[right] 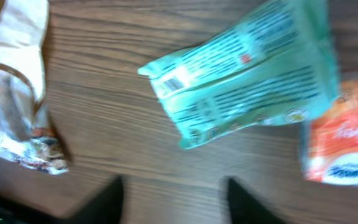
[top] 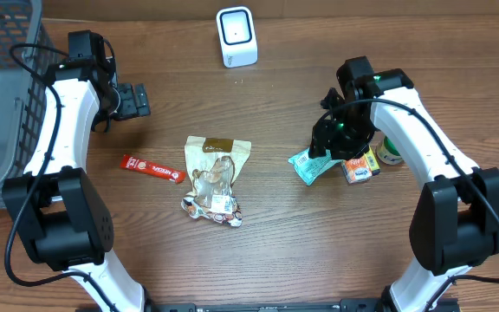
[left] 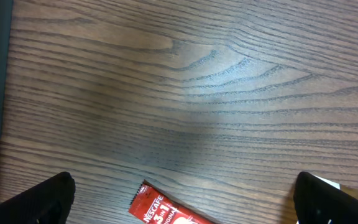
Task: Scan the item barcode
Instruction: 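Move the right gripper left and pinch the clear pastry bag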
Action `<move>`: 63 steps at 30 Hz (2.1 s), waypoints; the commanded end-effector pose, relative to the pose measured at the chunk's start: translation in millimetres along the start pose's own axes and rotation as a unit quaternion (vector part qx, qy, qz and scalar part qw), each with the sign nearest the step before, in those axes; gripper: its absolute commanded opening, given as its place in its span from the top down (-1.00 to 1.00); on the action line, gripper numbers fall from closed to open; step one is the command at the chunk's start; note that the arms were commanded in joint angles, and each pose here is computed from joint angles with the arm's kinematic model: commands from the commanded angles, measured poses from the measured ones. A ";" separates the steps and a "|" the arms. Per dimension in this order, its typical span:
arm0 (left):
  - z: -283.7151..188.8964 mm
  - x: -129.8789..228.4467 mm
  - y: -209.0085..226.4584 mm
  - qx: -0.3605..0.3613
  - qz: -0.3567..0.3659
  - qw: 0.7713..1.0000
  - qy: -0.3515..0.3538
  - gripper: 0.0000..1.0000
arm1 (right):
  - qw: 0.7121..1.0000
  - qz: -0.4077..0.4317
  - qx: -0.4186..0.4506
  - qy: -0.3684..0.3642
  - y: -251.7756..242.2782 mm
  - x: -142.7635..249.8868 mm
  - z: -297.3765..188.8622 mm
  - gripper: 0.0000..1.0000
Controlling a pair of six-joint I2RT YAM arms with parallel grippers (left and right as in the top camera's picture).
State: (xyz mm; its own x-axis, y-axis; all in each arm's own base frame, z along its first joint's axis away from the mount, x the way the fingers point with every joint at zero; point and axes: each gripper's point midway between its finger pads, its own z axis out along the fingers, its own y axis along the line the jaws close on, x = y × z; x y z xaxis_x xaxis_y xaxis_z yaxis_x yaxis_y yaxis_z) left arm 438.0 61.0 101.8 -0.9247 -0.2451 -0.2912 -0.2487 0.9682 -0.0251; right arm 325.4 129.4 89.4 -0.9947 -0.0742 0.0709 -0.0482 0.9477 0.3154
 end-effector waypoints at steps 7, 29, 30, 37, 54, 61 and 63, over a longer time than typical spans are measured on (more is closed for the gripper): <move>-2.1 -5.7 -4.3 0.007 0.011 1.000 -0.007 -1.00 | 0.993 -0.079 -0.091 -0.010 95.5 6.6 16.0 0.62; -2.1 -5.7 -4.5 0.007 0.011 1.000 -0.007 -1.00 | 0.949 -0.196 0.093 -0.228 174.1 -59.1 110.9 -0.89; -2.1 -5.6 -4.6 0.007 0.011 1.000 -0.007 -1.00 | 0.950 -0.194 0.095 -0.225 171.5 -59.3 111.4 -0.88; -2.1 -5.8 -4.6 0.007 0.011 1.000 -0.007 -1.00 | 0.973 -0.019 0.113 -0.200 122.4 -51.8 83.7 -0.78; -2.1 -5.7 -4.6 0.007 0.011 1.000 -0.007 -1.00 | 0.997 -0.017 0.021 -0.072 117.9 -0.8 46.1 -0.79; -2.1 -5.7 -4.5 0.007 0.011 1.000 -0.007 -1.00 | 0.997 -0.022 0.052 -0.051 112.3 6.0 66.4 -0.79; -2.1 -5.7 -4.5 0.007 0.011 1.000 -0.007 -1.00 | 0.996 -0.022 0.071 -0.055 105.6 2.9 70.7 -0.79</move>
State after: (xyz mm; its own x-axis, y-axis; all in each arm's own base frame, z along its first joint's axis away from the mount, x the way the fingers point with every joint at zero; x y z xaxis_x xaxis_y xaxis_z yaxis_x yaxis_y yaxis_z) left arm 438.1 60.2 101.8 -0.9252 -0.2433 -0.2912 -0.2469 0.9687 -0.0251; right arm 310.7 253.3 69.2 -0.9965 -0.0678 -0.0488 -0.0771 0.9708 0.2270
